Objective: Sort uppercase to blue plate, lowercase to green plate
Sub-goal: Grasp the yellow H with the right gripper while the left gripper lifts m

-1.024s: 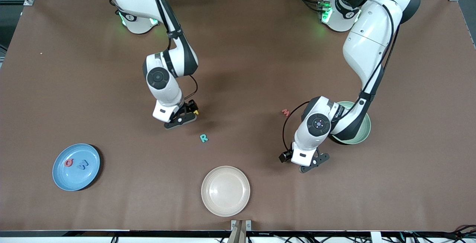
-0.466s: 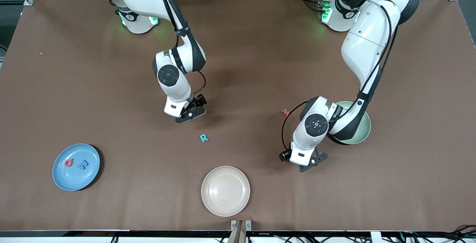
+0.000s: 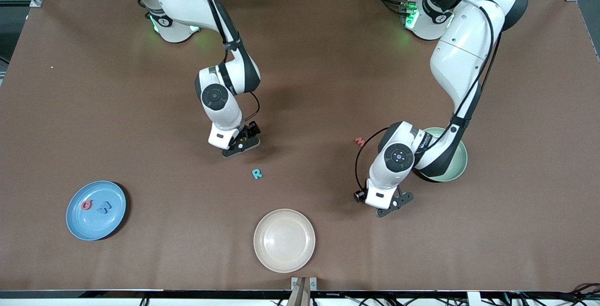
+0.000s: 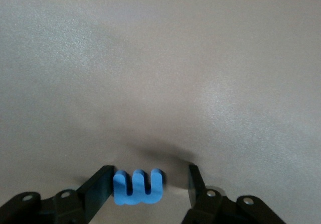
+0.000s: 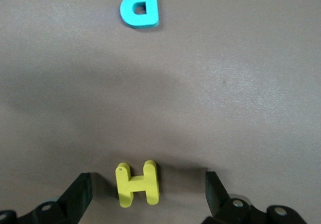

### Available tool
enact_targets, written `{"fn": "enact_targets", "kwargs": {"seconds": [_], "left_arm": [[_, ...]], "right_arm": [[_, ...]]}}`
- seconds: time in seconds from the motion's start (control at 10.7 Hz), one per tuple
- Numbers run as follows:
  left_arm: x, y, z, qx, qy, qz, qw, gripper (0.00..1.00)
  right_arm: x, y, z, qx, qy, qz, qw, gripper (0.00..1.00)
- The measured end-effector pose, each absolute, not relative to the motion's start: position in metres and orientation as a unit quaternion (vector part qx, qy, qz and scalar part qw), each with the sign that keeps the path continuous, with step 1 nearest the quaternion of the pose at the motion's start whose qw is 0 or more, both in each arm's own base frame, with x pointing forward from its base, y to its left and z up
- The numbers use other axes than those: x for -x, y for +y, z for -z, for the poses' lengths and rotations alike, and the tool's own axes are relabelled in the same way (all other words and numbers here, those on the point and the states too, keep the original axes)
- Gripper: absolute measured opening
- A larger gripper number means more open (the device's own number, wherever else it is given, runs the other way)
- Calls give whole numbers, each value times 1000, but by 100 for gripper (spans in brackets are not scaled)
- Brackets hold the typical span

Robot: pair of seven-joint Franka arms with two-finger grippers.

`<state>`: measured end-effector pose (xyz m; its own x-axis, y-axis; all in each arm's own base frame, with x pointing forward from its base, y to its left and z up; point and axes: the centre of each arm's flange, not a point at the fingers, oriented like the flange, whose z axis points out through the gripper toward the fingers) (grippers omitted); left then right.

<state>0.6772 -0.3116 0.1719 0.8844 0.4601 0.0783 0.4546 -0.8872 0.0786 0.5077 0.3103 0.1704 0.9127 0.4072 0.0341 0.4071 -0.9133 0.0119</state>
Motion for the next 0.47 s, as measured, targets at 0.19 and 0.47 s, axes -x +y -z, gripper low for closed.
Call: {"fn": "enact_targets", "kwargs": {"seconds": [0.19,0.47], "left_arm": [[-678,-314,-174,-970,235,-49,31,56],[-679,-315,-179,-970,234,-51,32,42]], "right_arm": [[-507,317,-173,-977,212,-29,0,68],[-509,316,-178,-977,210,-37,-2,36]]}}
